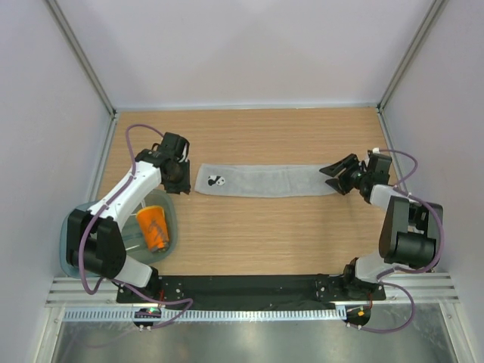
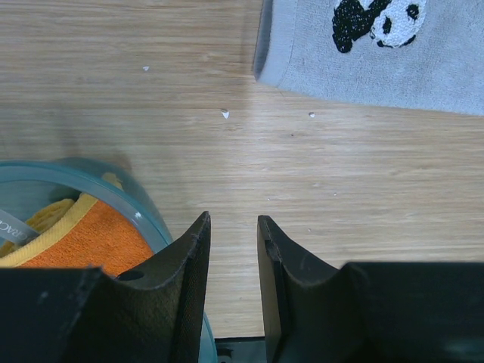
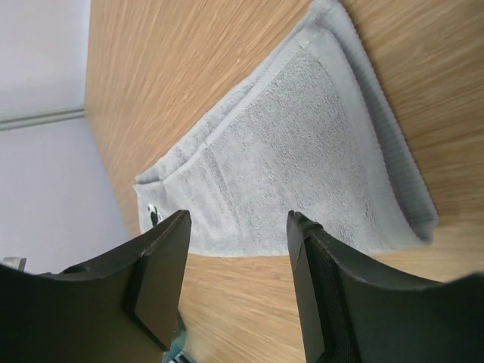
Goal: Roll the towels
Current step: Fold the towel
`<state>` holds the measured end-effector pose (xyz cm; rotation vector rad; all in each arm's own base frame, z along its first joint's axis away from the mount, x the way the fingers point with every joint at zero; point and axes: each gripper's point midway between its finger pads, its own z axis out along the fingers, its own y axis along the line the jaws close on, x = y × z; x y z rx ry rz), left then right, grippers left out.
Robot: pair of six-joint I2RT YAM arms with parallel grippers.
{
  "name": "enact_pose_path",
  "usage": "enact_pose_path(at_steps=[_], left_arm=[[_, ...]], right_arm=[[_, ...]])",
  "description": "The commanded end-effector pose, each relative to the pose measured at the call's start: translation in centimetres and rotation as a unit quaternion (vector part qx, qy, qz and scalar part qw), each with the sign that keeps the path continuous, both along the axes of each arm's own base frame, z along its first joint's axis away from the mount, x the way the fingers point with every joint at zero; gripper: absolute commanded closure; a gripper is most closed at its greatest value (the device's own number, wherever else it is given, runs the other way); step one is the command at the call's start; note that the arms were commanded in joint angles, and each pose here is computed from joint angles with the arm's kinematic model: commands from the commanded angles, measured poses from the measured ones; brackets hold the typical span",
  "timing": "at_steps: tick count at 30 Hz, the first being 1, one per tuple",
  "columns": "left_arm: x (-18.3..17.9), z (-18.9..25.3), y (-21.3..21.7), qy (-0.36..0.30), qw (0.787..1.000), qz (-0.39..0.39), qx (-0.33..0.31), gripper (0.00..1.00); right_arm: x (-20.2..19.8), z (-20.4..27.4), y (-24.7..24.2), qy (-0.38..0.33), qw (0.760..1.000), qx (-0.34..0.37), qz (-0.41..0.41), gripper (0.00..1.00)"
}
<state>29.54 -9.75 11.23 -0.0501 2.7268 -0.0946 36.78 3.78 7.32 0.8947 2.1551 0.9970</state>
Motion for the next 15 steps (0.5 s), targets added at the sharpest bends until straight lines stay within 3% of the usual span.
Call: enact_pose_path(at_steps=[1, 7, 15], left_arm=[[0.7, 0.3, -0.1, -0.017, 1.0, -0.006, 0.002, 0.68], [0.6, 0.3, 0.6, -0.017, 1.0, 0.0, 0.017, 0.68], [0.6, 0.9, 0.8, -0.031, 0.999, 0.006, 0.017, 0.57]], right_arm=[[-0.9, 0.5, -1.4, 0.023, 0.998, -0.042, -0.027, 0.39], [-3.6, -0.3, -3.3, 0.066, 0.99, -0.099, -0.075, 0.4], [-4.5, -2.0, -3.9, 0.089, 0.986, -0.114, -0.084, 0.4]])
